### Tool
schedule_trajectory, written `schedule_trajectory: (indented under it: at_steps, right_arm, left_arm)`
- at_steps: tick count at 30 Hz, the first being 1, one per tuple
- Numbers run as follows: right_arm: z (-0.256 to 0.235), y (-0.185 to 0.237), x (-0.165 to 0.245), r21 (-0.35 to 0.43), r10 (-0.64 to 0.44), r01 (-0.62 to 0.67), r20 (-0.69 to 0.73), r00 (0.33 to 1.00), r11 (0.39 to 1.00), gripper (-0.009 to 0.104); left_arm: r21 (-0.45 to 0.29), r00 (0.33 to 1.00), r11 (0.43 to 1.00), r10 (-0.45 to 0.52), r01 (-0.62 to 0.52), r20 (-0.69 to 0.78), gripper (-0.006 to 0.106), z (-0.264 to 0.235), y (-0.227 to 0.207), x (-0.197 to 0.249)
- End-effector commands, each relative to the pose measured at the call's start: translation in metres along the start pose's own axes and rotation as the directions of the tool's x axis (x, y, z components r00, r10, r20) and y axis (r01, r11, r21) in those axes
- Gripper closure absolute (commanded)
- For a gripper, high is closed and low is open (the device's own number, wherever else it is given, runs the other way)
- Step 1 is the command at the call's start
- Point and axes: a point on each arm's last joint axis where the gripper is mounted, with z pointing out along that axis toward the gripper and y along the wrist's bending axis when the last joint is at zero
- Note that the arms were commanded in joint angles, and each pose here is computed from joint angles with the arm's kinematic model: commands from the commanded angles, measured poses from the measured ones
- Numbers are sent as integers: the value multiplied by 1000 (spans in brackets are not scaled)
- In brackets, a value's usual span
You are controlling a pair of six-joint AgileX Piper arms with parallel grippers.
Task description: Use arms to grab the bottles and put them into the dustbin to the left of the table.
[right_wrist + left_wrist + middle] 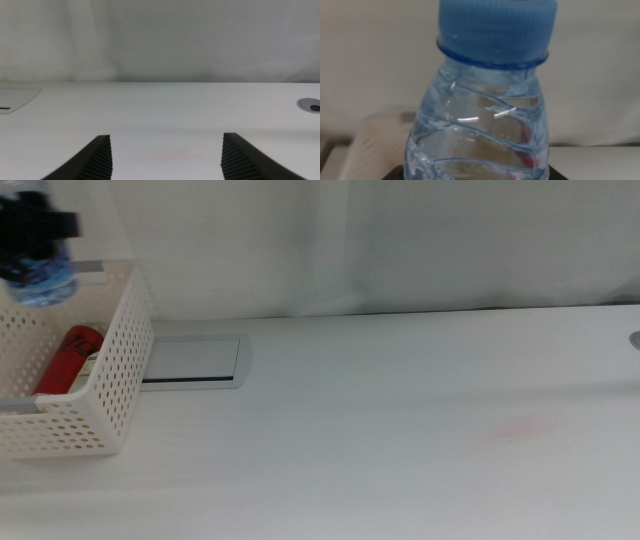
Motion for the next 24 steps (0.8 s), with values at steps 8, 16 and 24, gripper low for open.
schedule_trajectory:
  at_steps: [8,16,24]
  right_arm:
    - [0,0,1,4,-6,6,3,1000,1000,33]
    - [0,0,1,3,-6,6,4,1000,1000,33]
    - [0,0,1,3,-6,6,4,1000,1000,33]
  left_arm:
    - [-122,984,982,-157,146,-85,103,25,47,5]
    - [-128,961,982,-162,136,-222,103,78,54,30]
    - [-125,929,986,-145,109,-340,103,121,60,60]
